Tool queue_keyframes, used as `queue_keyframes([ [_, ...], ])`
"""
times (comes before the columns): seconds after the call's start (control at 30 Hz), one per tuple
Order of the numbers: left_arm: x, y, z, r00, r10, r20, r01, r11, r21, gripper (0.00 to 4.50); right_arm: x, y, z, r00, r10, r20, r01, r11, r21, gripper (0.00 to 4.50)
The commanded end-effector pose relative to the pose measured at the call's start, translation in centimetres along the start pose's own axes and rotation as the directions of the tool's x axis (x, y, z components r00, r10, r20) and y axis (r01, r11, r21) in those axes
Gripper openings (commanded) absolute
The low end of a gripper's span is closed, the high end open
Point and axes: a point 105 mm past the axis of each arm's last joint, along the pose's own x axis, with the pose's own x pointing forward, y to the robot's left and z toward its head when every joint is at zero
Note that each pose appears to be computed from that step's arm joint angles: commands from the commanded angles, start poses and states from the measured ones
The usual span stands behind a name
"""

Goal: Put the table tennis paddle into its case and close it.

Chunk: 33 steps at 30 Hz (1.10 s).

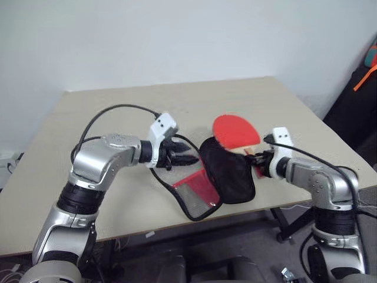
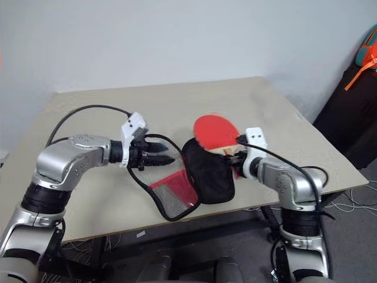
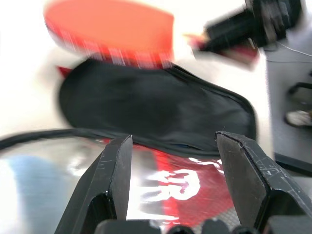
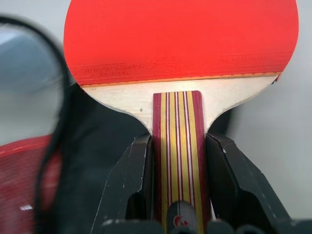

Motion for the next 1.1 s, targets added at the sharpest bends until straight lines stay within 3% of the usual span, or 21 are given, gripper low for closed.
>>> queue_keyframes([
  [0.03,-0.6,0.4,1.2,1.000,0.013,0.027,-0.014,0.999,0.050,2.83,0.3,2.5,0.2,0.999,0.033,0.008,-0.033,0.999,-0.013,1.21],
  [0.27,-0.3,-0.9,1.0,0.999,-0.044,0.017,0.043,0.997,0.056,2.83,1.2,2.5,-1.8,0.999,-0.012,-0.048,0.014,0.999,0.042,1.21],
  [0.57,-0.2,-0.5,0.8,0.999,-0.038,0.003,0.037,0.998,0.060,2.83,0.2,1.8,-1.4,1.000,-0.030,-0.003,0.030,0.998,0.052,1.21],
  [0.77,0.0,-0.8,0.5,0.998,-0.058,-0.014,0.059,0.996,0.067,2.83,-0.1,0.0,-0.6,0.991,-0.117,0.065,0.114,0.992,0.051,1.21],
  [1.1,0.1,-0.6,0.5,0.998,-0.056,-0.011,0.057,0.996,0.064,2.83,2.1,0.7,-2.4,0.994,-0.111,0.019,0.109,0.991,0.081,1.21],
])
